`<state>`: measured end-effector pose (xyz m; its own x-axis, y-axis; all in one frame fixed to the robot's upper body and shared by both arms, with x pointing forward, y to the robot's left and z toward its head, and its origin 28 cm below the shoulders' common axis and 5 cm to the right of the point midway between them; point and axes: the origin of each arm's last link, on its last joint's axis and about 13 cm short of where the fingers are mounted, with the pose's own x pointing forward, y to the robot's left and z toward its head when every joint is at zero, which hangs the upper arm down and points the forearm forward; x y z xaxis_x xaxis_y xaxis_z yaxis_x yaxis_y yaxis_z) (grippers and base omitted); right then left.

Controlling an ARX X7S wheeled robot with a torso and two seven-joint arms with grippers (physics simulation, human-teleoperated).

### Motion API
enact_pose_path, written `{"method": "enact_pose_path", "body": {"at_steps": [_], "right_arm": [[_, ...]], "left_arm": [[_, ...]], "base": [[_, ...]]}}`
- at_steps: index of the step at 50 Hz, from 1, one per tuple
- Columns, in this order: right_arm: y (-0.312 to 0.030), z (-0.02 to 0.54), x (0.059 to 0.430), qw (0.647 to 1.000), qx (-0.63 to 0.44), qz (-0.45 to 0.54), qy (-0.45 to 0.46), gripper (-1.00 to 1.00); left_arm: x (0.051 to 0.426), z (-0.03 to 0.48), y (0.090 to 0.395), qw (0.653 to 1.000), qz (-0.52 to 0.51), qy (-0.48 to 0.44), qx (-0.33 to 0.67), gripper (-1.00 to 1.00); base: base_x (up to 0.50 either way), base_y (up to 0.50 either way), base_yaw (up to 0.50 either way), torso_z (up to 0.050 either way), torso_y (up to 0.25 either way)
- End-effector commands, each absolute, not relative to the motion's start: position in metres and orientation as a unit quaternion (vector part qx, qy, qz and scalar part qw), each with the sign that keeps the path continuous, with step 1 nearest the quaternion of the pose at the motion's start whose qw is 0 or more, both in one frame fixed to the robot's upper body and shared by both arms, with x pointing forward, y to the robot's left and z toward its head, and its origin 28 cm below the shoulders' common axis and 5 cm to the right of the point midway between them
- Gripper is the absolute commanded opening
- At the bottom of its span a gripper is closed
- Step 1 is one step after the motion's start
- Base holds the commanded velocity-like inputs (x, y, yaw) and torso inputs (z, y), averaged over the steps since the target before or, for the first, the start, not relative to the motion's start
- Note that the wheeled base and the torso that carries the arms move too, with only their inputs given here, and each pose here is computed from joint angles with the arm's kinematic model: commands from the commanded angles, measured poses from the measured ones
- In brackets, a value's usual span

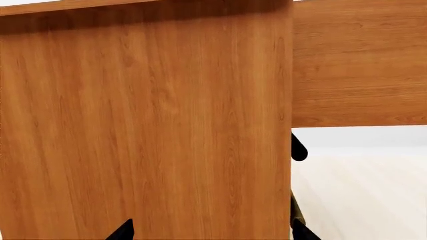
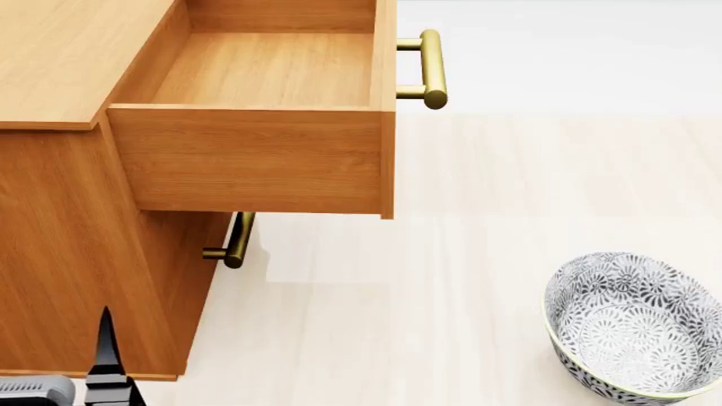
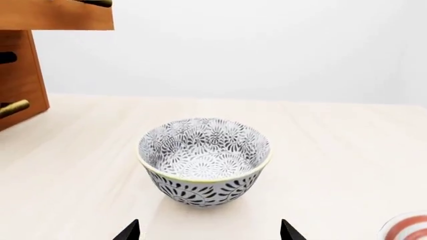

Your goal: Put the ketchup in the top drawer of the cabinet.

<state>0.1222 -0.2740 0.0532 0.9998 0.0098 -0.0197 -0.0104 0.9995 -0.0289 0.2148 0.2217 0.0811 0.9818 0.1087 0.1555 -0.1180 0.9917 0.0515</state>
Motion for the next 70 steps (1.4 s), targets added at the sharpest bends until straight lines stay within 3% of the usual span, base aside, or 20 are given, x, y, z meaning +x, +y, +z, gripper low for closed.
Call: {"method": "enact_pose_path", "body": {"at_steps": [1,21,70], "right_arm": [[-0.273,0.049,0.122,1.000,-0.014,0.007,0.014,1.00],[-0.277,0.072,0.118,1.000,-0.004,-0.003,-0.018,1.00],[-0.273,0.012,0.129,0.997,-0.022,0.001,0.071,1.00]], "left_arm": [[0.215,0.081,0.222,0.995,0.057,-0.076,0.030,1.00],[0.216,0.079,0.222,0.995,0.058,-0.073,0.029,1.00],[0.218,0.077,0.222,0.996,0.058,-0.069,0.026,1.00]], "base": [[0.00,0.00,0.00,0.000,0.000],[0.00,0.00,0.00,0.000,0.000],[0.00,0.00,0.00,0.000,0.000]]}}
